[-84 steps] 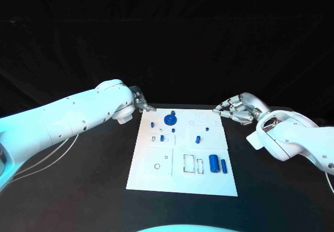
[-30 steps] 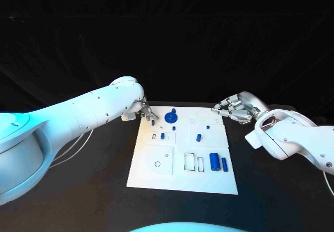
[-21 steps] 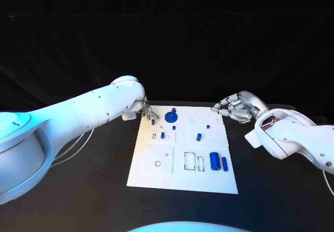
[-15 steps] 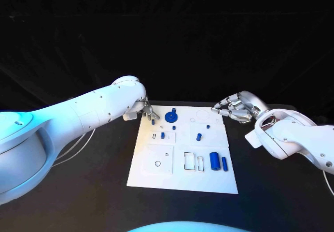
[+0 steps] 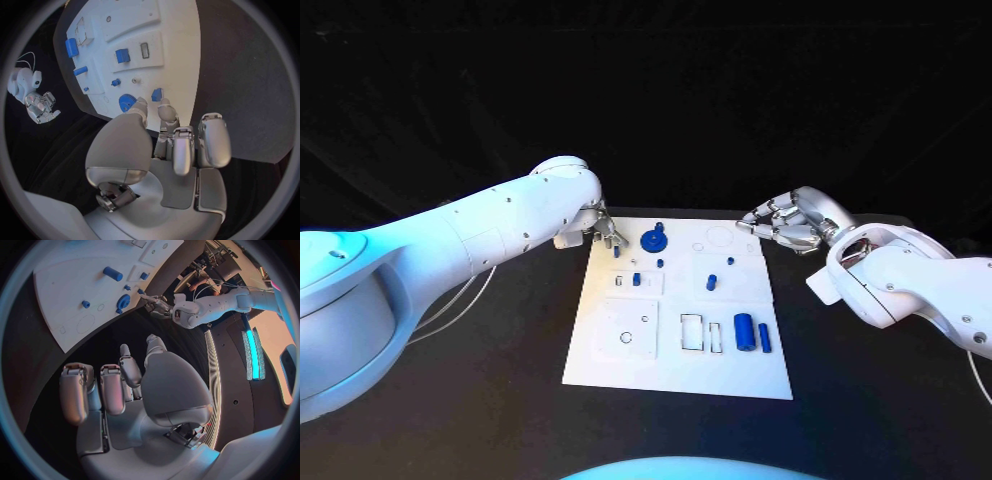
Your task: Assemble the parts on the task board
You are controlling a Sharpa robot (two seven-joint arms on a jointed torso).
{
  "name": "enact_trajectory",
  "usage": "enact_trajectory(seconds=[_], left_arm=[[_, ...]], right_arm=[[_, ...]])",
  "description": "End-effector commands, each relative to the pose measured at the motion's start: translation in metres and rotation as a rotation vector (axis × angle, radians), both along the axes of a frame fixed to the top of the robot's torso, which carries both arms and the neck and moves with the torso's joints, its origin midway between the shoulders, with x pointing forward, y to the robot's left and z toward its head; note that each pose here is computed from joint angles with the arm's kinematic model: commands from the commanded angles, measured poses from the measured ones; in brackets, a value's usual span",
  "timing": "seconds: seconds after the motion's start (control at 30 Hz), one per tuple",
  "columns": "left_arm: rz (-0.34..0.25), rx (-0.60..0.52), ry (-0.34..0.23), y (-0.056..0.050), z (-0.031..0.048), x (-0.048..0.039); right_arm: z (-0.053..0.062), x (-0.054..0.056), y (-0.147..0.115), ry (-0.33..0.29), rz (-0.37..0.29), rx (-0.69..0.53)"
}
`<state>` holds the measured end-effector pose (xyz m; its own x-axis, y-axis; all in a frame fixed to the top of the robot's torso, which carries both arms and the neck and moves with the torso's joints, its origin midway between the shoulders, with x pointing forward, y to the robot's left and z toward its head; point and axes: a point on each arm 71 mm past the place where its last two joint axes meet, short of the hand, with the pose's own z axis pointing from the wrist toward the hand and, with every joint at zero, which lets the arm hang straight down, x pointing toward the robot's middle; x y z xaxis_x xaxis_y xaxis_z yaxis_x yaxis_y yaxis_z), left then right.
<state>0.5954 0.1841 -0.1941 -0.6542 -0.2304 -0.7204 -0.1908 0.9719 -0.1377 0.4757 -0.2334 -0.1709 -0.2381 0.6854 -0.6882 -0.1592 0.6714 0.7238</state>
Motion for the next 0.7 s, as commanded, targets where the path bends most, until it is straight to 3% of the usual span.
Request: enact_trajectory(seconds=[0.03, 0.7], left_arm=[[-0.015, 0.007, 0.013, -0.0025, -0.0004, -0.0005], [-0.019, 0.006, 0.018, -0.0049, -0.0028, -0.0007]], right_arm=[[0.0, -0.0004, 0.0015, -0.005, 0.015, -0.006], [-0.0001, -0.0002, 0.0024, -0.005, 0.018, -0.006]])
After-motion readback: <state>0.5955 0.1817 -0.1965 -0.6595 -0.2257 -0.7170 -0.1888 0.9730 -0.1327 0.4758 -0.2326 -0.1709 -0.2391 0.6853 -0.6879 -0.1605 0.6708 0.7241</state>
